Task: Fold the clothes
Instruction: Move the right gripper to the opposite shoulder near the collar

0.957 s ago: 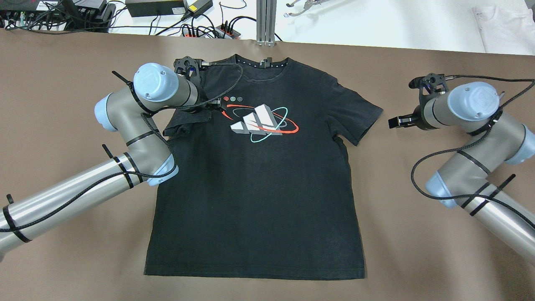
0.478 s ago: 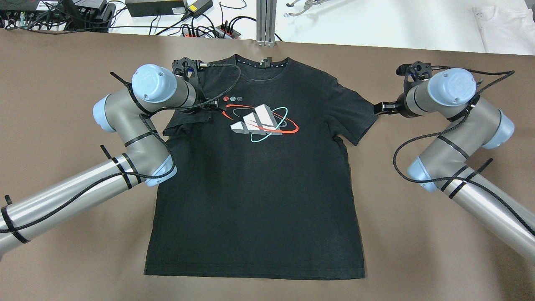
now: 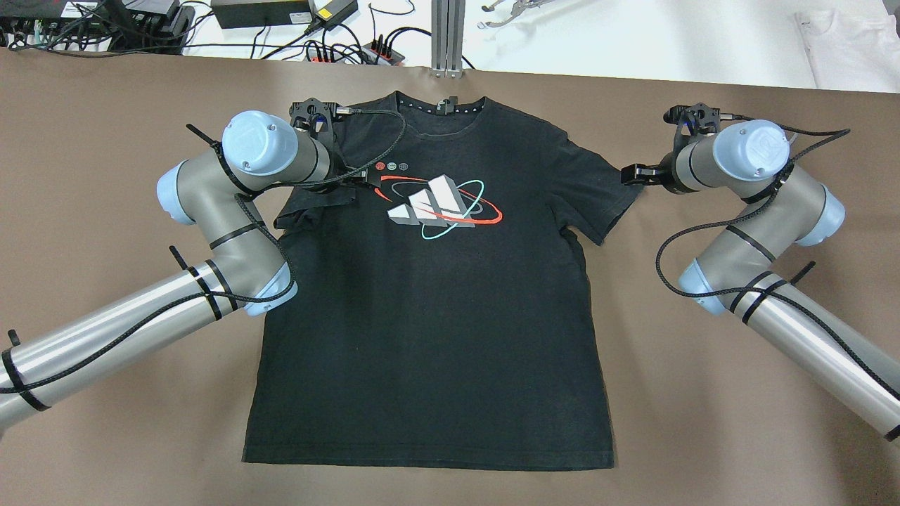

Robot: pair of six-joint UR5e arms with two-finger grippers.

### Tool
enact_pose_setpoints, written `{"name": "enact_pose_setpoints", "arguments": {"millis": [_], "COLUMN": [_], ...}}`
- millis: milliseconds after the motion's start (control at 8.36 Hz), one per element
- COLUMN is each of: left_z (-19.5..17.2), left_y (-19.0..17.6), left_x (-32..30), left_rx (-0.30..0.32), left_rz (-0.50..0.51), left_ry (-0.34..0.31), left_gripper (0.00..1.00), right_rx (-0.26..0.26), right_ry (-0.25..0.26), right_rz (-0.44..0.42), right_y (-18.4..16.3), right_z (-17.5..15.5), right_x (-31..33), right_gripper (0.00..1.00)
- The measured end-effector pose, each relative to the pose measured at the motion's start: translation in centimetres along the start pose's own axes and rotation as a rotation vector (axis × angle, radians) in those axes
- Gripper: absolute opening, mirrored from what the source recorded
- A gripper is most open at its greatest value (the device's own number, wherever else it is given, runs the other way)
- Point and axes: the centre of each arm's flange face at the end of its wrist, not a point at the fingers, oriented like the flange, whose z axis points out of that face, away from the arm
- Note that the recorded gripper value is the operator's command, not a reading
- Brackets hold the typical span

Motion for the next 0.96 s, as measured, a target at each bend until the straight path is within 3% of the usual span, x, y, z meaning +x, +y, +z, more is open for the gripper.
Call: {"name": "enact_pose_setpoints", "arguments": {"millis": [120, 478, 957], "left_z": [0.0, 0.0, 0.0], "left_y": [0.0, 0.0, -0.1], "left_x": [0.0, 0.0, -0.2], "left_rx": [0.000, -0.002, -0.003], "left_rz": [0.001, 0.007, 0.010], "left_ry": [0.000, 0.000, -0.001], "left_gripper": [1.00, 1.00, 1.00], "right_rx": [0.005, 0.031, 0.069], "right_ry": [-0.005, -0.004, 0.021], "right_rz": [0.012, 0.029, 0.011], "right_y": [0.1, 0.1, 1.2], "right_z": [0.4, 0.7, 1.5], "right_x": [0.3, -0.2, -1.6], "right_gripper": [0.46, 0.00, 0.00]}}
